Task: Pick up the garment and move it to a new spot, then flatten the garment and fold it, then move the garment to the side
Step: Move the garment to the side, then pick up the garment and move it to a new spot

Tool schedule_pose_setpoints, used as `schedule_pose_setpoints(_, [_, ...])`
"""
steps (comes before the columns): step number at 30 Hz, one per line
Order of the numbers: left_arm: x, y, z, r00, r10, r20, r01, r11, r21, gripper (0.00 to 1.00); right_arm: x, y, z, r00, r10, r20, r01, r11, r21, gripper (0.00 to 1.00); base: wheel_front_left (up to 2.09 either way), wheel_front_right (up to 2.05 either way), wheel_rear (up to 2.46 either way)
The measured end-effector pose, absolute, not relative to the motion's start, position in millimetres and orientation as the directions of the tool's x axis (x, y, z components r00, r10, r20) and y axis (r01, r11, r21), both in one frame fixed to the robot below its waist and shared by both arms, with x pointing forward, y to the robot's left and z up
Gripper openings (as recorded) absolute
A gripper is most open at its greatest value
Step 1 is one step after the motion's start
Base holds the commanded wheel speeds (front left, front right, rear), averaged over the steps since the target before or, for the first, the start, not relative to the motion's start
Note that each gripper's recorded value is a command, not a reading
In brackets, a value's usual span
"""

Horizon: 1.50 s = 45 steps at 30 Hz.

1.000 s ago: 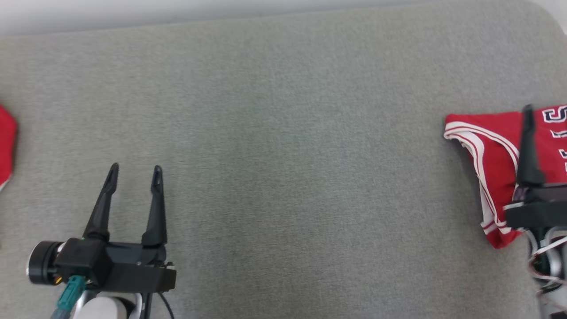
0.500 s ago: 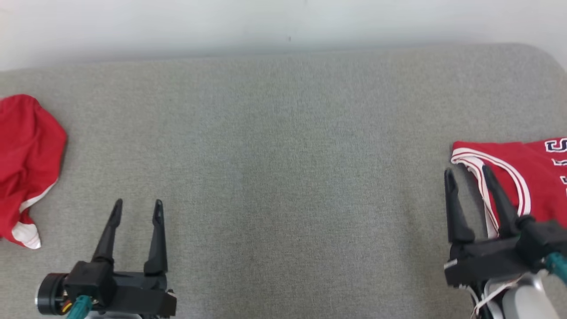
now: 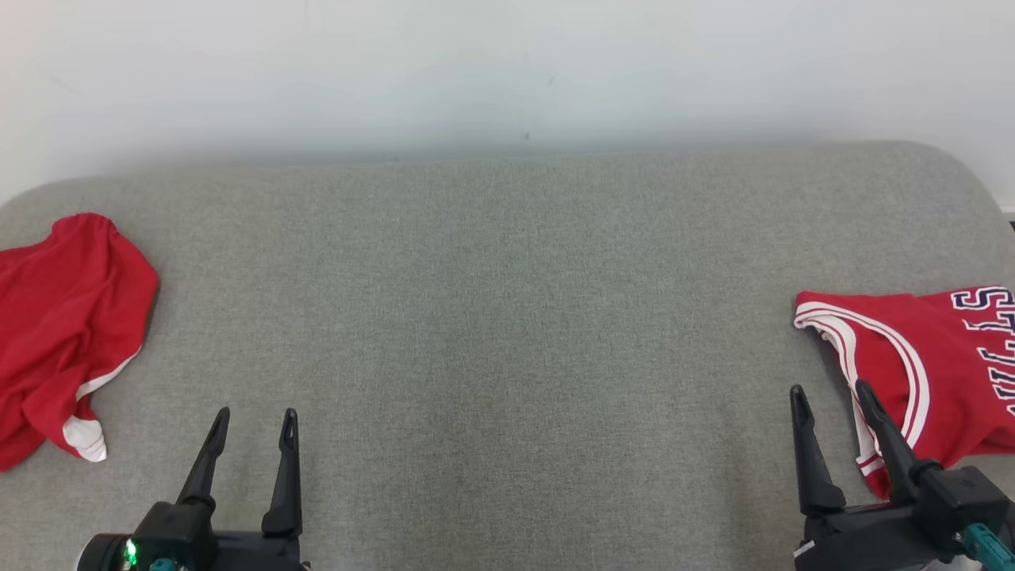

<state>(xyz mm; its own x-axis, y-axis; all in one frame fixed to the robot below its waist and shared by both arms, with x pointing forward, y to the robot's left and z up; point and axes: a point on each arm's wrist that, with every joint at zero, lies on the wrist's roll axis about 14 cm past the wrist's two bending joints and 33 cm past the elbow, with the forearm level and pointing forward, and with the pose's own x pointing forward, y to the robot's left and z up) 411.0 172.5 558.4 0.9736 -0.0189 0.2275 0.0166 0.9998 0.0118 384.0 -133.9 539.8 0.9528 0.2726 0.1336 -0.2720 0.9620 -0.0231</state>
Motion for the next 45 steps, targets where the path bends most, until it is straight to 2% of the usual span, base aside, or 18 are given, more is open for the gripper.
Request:
schedule_pose_setpoints(14, [392, 174, 564, 0.972, -0.023, 0.234, 0.021, 1.000, 0.013, 1.00, 359, -148, 557, 0.964, 0.216, 0.155, -0.214, 0.976, -0.034, 1.00, 0.00, 0.00, 0.00])
schedule_pose_setpoints(31, [393, 174, 560, 0.976, -0.024, 0.218, 0.022, 1.000, 0.009, 1.00, 359, -145, 555, 0.965, 0.219, 0.145, -0.219, 0.976, -0.015, 1.00, 0.00, 0.00, 0.00])
schedule_pose_setpoints(39, [389, 186, 563, 0.975, 0.017, 0.223, -0.017, 1.000, 0.002, 1.00, 363, -132, 553, 0.955, 0.262, 0.141, -0.263, 0.965, -0.016, 1.00, 0.00, 0.00, 0.00])
schedule_pose_setpoints(45, [376, 221, 569, 0.961, 0.131, 0.242, -0.130, 0.991, -0.017, 1.00, 369, -96, 555, 0.917, 0.373, 0.141, -0.374, 0.927, -0.020, 1.00, 0.00, 0.00, 0.00])
